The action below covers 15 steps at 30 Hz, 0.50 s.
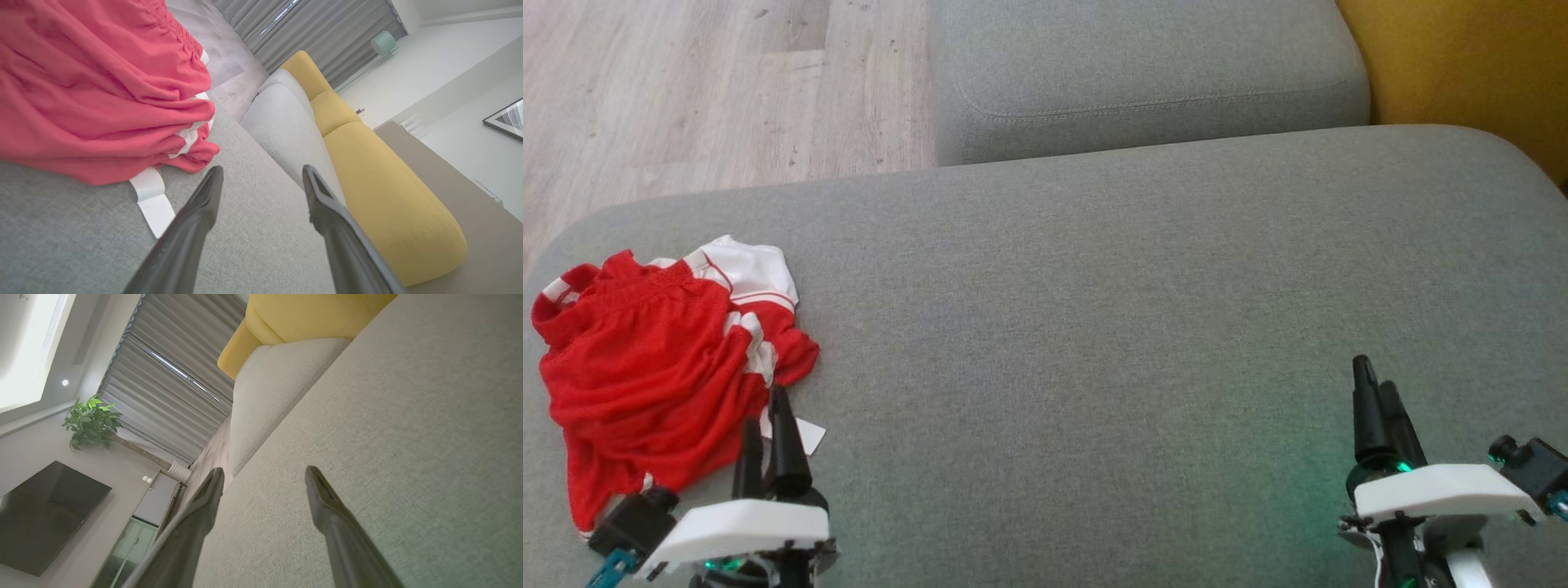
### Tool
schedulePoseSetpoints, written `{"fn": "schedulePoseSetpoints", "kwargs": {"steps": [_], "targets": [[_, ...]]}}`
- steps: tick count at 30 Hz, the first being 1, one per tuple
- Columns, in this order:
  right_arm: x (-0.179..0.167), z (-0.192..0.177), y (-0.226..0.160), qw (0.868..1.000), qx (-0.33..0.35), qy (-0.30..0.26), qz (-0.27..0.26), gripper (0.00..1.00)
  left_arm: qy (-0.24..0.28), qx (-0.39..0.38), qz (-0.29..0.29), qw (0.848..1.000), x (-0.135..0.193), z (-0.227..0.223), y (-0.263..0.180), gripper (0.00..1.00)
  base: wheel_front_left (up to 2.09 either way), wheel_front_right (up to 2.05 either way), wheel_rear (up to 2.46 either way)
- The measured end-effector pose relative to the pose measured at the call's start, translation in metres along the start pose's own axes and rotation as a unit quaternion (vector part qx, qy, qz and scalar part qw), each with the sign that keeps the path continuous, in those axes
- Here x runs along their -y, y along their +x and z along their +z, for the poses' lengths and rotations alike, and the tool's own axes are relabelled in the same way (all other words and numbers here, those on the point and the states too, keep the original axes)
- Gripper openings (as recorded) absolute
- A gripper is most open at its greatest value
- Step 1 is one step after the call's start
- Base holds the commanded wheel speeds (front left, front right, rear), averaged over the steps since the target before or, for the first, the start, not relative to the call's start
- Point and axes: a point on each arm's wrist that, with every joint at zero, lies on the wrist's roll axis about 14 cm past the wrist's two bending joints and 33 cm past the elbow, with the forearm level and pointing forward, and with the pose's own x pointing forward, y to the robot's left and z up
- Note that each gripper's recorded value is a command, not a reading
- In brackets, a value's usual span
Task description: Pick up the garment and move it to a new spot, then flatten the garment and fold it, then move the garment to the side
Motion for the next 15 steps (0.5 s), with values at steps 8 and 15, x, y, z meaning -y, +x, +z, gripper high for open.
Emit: {"fn": "schedulePoseSetpoints", "kwargs": {"steps": [8, 15], "targets": [[-0.007, 0.0, -0.001, 0.998, 0.005, -0.056, 0.013, 1.0, 0.043, 0.003, -0.005, 0.999, 0.004, -0.002, -0.002, 1.0, 0.0, 0.0, 0.0], [-0.013, -0.002, -0.003, 0.994, 0.004, -0.104, 0.024, 1.0, 0.089, 0.001, -0.013, 0.996, 0.009, -0.007, -0.006, 1.0, 0.0, 0.0, 0.0]]}}
